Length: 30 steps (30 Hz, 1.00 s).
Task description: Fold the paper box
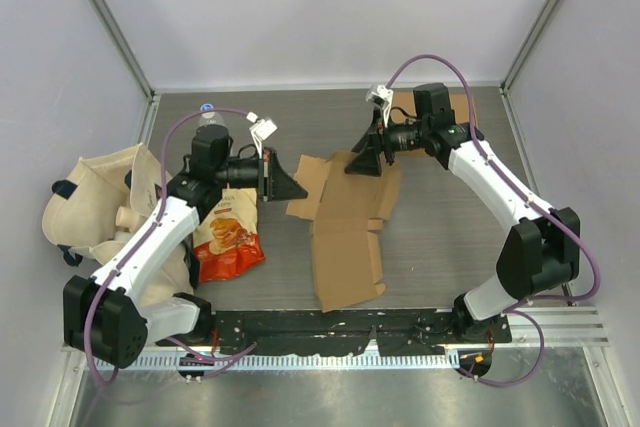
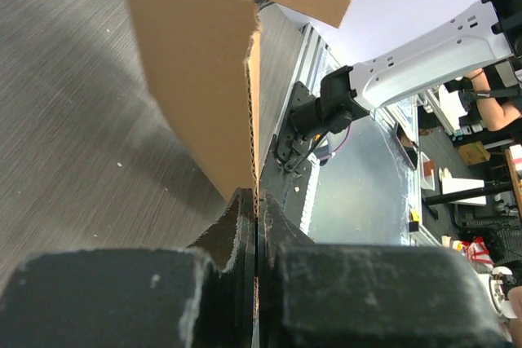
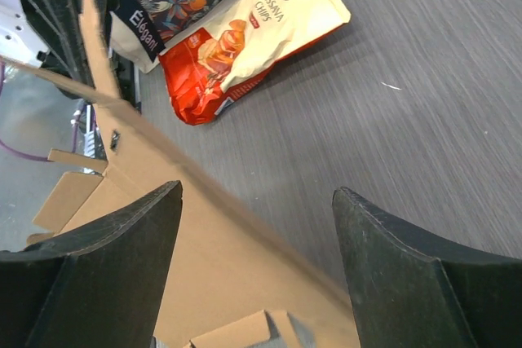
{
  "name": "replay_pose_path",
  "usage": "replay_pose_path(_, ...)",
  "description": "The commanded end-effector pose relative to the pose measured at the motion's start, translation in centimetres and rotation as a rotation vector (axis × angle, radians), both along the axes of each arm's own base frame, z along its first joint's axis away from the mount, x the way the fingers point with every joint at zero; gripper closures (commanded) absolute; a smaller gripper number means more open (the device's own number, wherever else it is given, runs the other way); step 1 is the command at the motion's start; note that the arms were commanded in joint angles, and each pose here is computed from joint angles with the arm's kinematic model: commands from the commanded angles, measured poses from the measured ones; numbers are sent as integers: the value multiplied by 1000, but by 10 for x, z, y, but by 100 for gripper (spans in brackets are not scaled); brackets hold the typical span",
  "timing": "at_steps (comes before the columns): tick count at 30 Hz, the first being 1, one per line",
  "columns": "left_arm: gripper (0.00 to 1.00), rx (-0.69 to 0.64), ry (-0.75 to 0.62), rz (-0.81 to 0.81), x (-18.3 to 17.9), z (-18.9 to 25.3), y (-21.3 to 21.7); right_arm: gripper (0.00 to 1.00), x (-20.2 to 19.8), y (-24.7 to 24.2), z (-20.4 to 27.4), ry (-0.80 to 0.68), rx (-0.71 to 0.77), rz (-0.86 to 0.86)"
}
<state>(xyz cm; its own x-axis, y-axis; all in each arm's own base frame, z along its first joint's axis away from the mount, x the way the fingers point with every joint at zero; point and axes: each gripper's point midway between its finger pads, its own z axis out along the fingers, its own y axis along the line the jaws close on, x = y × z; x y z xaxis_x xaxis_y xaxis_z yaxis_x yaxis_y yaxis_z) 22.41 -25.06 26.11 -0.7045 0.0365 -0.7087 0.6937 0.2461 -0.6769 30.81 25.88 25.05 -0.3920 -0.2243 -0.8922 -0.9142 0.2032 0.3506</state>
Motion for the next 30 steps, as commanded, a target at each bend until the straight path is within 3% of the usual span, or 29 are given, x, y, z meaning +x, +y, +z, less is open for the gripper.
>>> replay_pose_path(1,100,-9,-88,-40,-6,20,0,19,18,-2,25,-155,-11,-62)
replay_pose_path(5,100,3,-81,-34,-5,16,0,18,22,-7,27,-156,-45,-75)
replay_pose_path(8,100,11,-75,-30,-1,15,0,23,-3,-1,17,-76,-38,42)
replay_pose_path(13,100,3,-56,1,8,16,-3,45,-13,13,14,-101,11,4)
replay_pose_path(17,100,4,-34,0,7,13,-5,52,-8,16,14,-106,54,0)
replay_pose_path(19,100,31,-43,60,16,11,-2,65,-5,17,15,-102,60,-14)
replay_pose_path(20,96,62,-40,115,21,9,1,71,-1,16,14,-104,52,-37)
replay_pose_path(21,89,184,-6,308,45,-11,19,85,5,14,12,-108,36,-74)
replay_pose_path(22,71,244,4,408,56,-15,31,91,7,12,13,-107,31,-92)
replay_pose_path(24,49,408,56,653,73,-36,70,99,7,10,17,-98,22,-119)
replay_pose_path(25,42,417,50,675,73,-34,74,99,8,8,17,-96,18,-137)
replay_pose_path(27,41,339,-10,687,75,-13,71,99,6,6,20,-88,21,-157)
replay_pose_path(30,47,174,-42,658,69,28,56,99,7,4,21,-92,24,-191)
